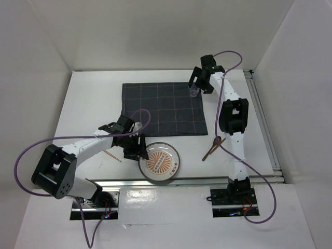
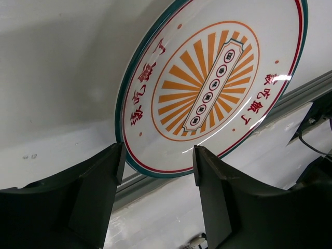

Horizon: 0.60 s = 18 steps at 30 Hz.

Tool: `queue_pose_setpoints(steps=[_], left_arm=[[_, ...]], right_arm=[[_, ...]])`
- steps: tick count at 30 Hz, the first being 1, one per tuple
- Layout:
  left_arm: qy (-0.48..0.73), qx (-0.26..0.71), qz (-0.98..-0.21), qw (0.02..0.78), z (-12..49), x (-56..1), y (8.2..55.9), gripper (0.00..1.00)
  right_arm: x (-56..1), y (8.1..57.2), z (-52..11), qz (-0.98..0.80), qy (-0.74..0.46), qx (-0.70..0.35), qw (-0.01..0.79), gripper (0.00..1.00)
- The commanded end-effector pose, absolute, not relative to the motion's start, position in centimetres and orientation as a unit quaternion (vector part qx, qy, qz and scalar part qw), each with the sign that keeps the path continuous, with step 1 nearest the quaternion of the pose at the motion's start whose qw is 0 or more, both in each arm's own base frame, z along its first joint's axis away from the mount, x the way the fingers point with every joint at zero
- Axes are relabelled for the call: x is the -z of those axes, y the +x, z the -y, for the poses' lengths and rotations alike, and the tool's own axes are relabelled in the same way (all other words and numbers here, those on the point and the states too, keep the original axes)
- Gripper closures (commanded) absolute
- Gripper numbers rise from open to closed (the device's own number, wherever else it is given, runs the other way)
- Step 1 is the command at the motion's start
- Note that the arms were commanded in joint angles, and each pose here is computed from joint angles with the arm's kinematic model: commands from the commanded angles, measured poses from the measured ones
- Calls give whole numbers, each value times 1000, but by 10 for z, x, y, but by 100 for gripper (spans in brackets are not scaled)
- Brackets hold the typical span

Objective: Set the dinner table for one person

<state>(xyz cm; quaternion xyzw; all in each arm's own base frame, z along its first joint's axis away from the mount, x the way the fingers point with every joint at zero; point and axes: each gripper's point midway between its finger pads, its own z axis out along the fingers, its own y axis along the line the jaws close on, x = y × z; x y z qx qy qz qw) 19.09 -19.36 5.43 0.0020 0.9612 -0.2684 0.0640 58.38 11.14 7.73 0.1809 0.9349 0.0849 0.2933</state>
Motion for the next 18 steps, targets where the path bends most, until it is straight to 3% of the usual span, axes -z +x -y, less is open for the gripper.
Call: queue_pose_setpoints(steps=[1, 9, 18], left_arm=[[18, 263, -962, 72, 194, -50, 193, 29], [19, 260, -961, 96, 192, -56, 194, 30], [-2, 238, -968, 86, 185, -41, 182, 29]], right_arm=[[-173, 596, -119, -899, 163, -123, 386, 1], [-253, 574, -110, -875, 149, -127, 443, 1], [-277, 527, -108, -874, 131, -129, 450, 1]])
